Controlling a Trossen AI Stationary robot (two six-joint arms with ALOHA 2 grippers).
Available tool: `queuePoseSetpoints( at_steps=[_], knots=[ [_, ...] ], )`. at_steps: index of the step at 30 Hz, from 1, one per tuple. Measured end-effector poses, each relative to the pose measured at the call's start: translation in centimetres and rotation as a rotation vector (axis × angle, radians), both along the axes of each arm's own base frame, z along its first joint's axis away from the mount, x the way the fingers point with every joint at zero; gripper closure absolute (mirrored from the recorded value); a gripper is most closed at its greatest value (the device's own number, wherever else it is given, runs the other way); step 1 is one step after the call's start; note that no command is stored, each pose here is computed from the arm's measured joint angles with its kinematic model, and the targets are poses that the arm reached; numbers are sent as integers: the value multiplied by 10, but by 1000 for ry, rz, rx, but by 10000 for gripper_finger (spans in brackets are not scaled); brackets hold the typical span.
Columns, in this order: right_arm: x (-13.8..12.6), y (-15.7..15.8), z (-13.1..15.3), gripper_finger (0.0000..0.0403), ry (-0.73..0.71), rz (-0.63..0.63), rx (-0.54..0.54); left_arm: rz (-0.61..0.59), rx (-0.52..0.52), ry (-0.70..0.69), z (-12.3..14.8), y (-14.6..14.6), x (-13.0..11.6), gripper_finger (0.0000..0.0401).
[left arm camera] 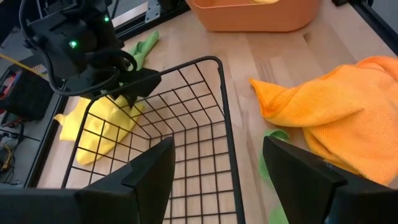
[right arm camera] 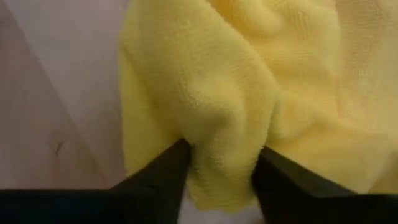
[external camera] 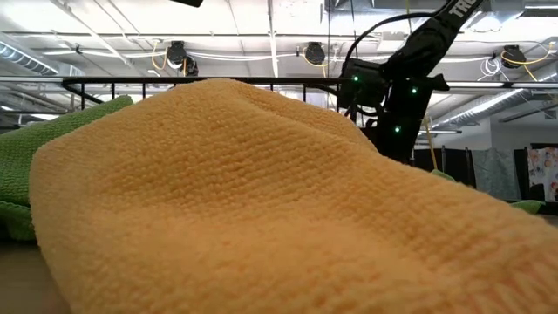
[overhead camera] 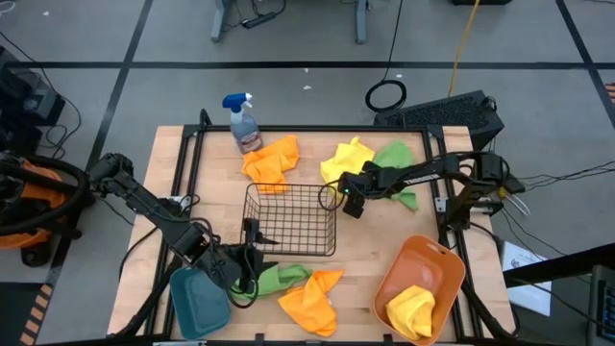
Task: Sort microfiber towel by color & place in baskets
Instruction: Put the yellow microfiber cloth into the orange bin
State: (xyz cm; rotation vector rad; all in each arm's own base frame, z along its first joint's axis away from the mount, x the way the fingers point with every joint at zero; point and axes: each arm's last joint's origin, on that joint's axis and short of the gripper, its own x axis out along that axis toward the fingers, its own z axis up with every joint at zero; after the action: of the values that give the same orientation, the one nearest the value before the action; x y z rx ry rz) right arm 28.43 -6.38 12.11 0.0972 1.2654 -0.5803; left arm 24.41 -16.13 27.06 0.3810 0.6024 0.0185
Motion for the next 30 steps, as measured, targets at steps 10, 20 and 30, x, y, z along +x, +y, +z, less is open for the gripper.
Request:
queuePoseSetpoints(
  at_steps=[10,20,30],
  knots=[
    [-9,1,15,383,-17,-29,-1,0,6,7,-1,0,0,151],
    [-38,28,86,396,-215,-70,-43,-1,5,6,0,0,0,151],
    [-78,98,162,396,-706,52,-63,-10,-5,-36,3,0,3,151]
  ],
)
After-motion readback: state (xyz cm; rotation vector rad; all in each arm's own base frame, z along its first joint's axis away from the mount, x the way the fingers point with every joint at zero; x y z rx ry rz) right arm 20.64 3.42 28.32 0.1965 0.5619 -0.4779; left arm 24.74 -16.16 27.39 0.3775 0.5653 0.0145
